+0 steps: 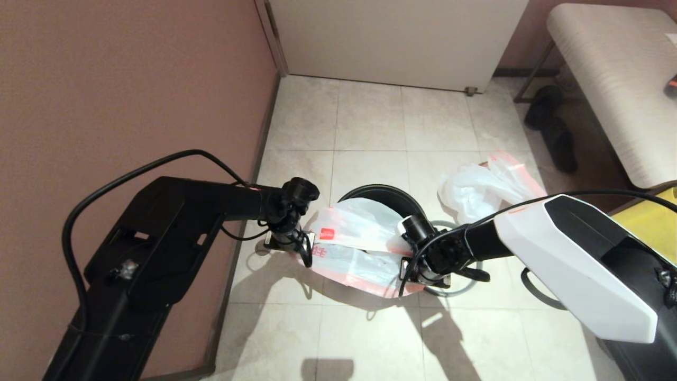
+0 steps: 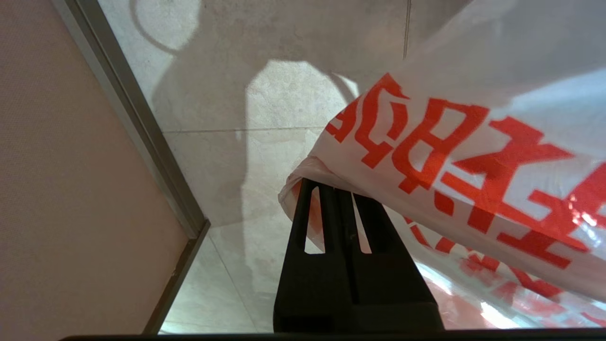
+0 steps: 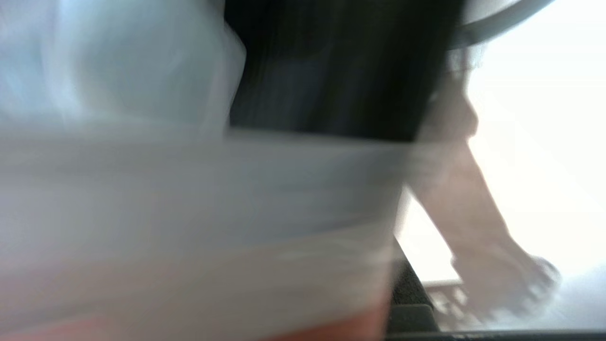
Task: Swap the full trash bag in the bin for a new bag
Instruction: Put the new garbage bag on the trash can
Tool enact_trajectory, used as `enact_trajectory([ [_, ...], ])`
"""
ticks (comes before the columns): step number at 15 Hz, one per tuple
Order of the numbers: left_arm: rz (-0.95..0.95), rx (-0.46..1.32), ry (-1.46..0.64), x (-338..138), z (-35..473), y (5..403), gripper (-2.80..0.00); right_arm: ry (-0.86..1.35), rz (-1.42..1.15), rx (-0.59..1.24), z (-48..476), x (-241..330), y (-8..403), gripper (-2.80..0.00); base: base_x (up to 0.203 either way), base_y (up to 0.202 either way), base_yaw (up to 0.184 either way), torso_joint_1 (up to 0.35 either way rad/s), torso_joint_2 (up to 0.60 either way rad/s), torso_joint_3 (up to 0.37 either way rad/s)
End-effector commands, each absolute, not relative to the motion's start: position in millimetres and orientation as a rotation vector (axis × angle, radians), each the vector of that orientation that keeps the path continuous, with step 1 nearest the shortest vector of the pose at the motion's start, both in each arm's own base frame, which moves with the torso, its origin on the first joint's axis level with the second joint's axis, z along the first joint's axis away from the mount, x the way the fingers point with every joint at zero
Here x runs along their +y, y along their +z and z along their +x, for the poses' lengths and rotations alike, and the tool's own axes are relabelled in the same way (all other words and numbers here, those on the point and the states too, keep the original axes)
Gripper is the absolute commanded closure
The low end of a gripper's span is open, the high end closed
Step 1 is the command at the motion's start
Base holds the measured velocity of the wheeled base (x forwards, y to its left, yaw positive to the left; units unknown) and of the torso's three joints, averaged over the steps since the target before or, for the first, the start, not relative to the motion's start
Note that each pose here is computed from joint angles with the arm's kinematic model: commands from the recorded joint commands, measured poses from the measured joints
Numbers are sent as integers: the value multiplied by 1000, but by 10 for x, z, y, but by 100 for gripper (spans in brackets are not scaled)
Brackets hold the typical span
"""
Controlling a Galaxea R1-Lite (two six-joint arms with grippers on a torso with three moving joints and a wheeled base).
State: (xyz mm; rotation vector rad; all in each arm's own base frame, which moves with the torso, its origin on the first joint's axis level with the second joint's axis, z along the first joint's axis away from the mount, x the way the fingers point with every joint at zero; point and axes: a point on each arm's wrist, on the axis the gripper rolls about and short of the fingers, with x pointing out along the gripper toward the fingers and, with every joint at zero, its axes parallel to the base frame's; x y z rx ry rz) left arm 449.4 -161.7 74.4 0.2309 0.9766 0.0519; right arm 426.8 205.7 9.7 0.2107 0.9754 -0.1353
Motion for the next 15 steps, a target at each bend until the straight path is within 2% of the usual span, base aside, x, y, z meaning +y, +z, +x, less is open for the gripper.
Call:
enact_trajectory([
  [1, 228, 971, 58, -1620, 4537, 647, 0, -173, 233, 966, 4423, 1938, -47, 0, 0, 0, 0, 0, 0, 0],
  [7, 54, 757, 84, -1667, 4766, 640, 0, -166, 328, 801, 4681, 1777, 110, 0, 0, 0, 0, 0, 0, 0],
  [15, -224, 487, 108, -1729, 4965, 755, 0, -192, 385, 675, 4913, 1571, 243, 0, 0, 0, 0, 0, 0, 0],
])
